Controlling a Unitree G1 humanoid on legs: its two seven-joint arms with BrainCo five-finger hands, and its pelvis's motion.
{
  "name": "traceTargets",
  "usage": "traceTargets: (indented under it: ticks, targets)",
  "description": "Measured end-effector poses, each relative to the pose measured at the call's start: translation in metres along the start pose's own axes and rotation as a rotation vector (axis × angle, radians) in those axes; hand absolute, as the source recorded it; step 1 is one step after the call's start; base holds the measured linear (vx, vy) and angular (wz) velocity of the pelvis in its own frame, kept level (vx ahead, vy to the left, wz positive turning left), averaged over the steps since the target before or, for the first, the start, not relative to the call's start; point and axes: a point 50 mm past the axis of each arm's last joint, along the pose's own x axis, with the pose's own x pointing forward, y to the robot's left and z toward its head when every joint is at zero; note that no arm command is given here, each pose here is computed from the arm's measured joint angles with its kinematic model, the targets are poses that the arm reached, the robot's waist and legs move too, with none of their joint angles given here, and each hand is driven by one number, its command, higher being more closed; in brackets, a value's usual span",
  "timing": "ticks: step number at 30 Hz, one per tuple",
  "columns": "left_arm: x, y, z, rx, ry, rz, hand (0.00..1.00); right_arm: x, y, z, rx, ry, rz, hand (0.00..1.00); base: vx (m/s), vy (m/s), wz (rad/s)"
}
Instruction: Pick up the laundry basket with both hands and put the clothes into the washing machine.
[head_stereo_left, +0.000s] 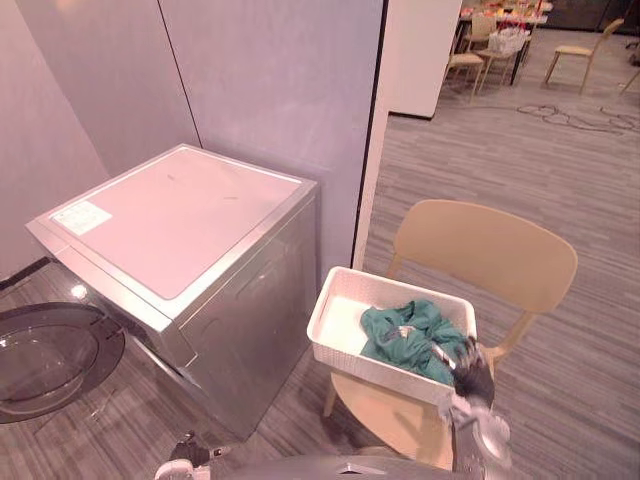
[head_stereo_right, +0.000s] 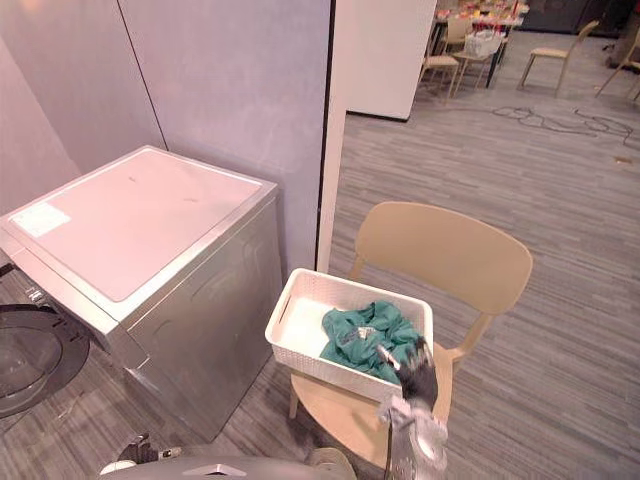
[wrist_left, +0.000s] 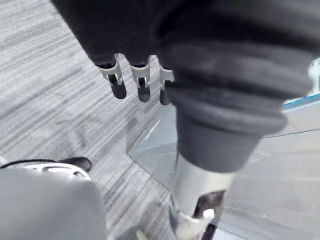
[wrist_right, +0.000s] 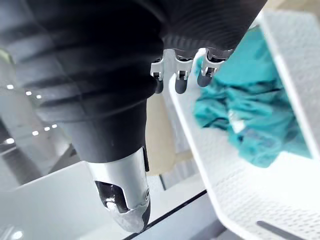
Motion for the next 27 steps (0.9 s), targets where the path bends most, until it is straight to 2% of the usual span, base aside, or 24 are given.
traceTargets:
  ticks: [4, 8, 11, 12, 15, 18, 20, 22, 27]
  targets:
    - [0.001, -0.003, 0.007, 0.062, -0.022, -0.015, 0.0, -0.01, 0.024, 0.039, -0.046, -0.19, 0.099, 0.0, 0.1, 0.046, 0.08]
    - [0.003, -0.012, 0.021, 0.121, -0.064, -0.044, 0.0, -0.007, 0.025, 0.057, -0.154, -0.282, 0.111, 0.0, 0.12, 0.01, 0.08]
    - [0.002, -0.024, 0.024, 0.172, -0.081, -0.086, 0.0, 0.0, 0.021, 0.069, -0.3, -0.321, 0.131, 0.0, 0.08, 0.009, 0.08]
    - [0.002, -0.029, 0.033, 0.204, -0.112, -0.106, 0.0, 0.011, 0.021, 0.086, -0.421, -0.377, 0.173, 0.0, 0.05, 0.0, 0.05]
    - [0.003, -0.034, 0.051, 0.253, -0.17, -0.13, 0.0, 0.036, 0.03, 0.122, -0.613, -0.488, 0.236, 0.0, 0.0, -0.01, 0.06]
    - [0.003, -0.037, 0.06, 0.271, -0.196, -0.145, 0.0, 0.065, 0.035, 0.138, -0.794, -0.484, 0.293, 0.0, -0.08, -0.018, 0.17]
    - [0.002, -0.039, 0.07, 0.274, -0.233, -0.155, 0.0, 0.091, 0.039, 0.143, -0.985, -0.429, 0.335, 0.0, -0.11, -0.029, 0.23]
    - [0.002, -0.041, 0.076, 0.279, -0.259, -0.161, 0.0, 0.109, 0.032, 0.145, -1.071, -0.362, 0.306, 0.0, -0.14, -0.016, 0.3]
    - [0.0, -0.044, 0.094, 0.223, -0.317, -0.165, 0.0, 0.142, 0.016, 0.156, -1.115, -0.228, 0.182, 0.0, -0.11, -0.006, 0.11]
